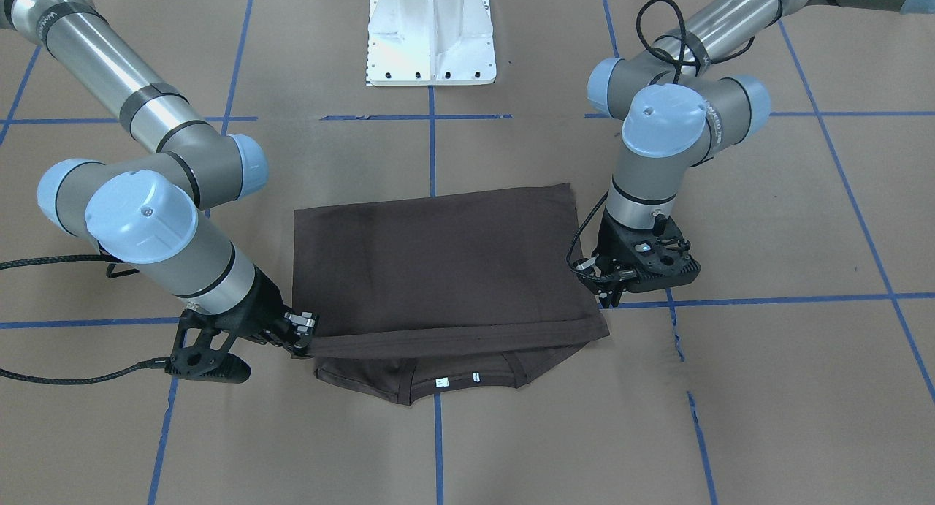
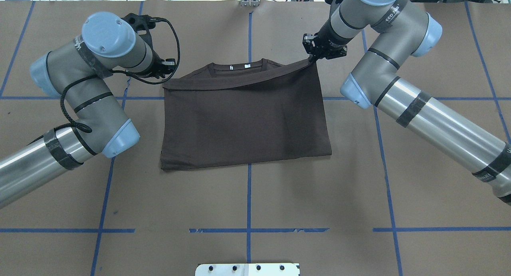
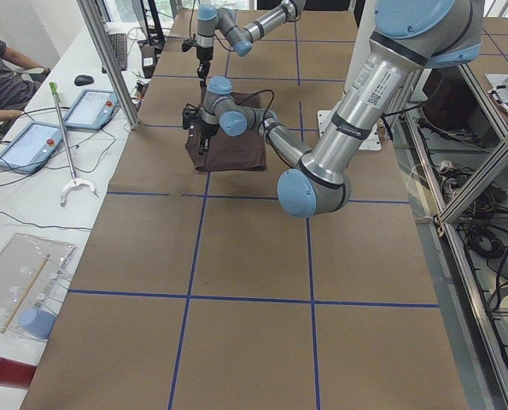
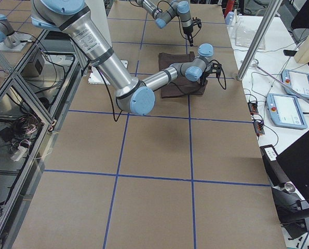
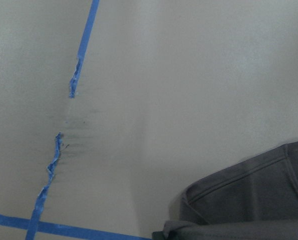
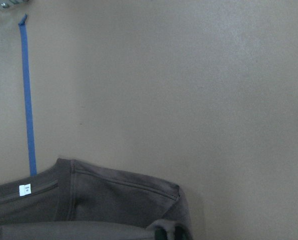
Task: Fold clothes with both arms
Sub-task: 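Release the hem at the collar and raise both grippers away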
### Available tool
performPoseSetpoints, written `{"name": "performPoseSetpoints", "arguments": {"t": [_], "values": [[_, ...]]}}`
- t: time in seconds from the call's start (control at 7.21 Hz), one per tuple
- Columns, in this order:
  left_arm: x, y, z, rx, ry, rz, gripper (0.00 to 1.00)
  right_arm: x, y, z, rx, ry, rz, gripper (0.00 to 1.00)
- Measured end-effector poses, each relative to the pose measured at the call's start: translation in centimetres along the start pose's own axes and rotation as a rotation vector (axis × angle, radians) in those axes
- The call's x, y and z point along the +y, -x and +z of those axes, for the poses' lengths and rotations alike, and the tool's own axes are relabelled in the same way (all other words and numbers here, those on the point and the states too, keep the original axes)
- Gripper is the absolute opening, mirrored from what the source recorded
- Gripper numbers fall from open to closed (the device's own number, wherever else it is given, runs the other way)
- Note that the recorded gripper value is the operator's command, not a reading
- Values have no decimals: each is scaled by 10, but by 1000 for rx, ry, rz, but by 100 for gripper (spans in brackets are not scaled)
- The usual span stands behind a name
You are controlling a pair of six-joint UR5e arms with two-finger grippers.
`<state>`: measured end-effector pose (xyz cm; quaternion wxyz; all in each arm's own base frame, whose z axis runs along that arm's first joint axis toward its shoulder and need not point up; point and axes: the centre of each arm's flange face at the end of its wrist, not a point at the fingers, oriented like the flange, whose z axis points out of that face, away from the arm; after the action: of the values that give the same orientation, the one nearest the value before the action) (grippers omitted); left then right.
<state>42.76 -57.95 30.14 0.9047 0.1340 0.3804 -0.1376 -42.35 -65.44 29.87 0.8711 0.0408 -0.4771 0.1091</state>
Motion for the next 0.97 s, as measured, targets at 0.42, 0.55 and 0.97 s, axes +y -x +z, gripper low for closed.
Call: {"name": "performPoseSetpoints", "arguments": {"t": [0.42, 0.55, 0.97], "values": [[-2, -6, -4, 4, -3, 5, 100, 37, -15, 3, -17, 30, -3, 100], [-2, -8, -8, 9, -4, 3, 100, 76, -33, 8, -19, 52, -3, 100], [0, -14, -34, 29, -14, -1, 100, 164, -68, 27, 11, 107, 17, 100]]}}
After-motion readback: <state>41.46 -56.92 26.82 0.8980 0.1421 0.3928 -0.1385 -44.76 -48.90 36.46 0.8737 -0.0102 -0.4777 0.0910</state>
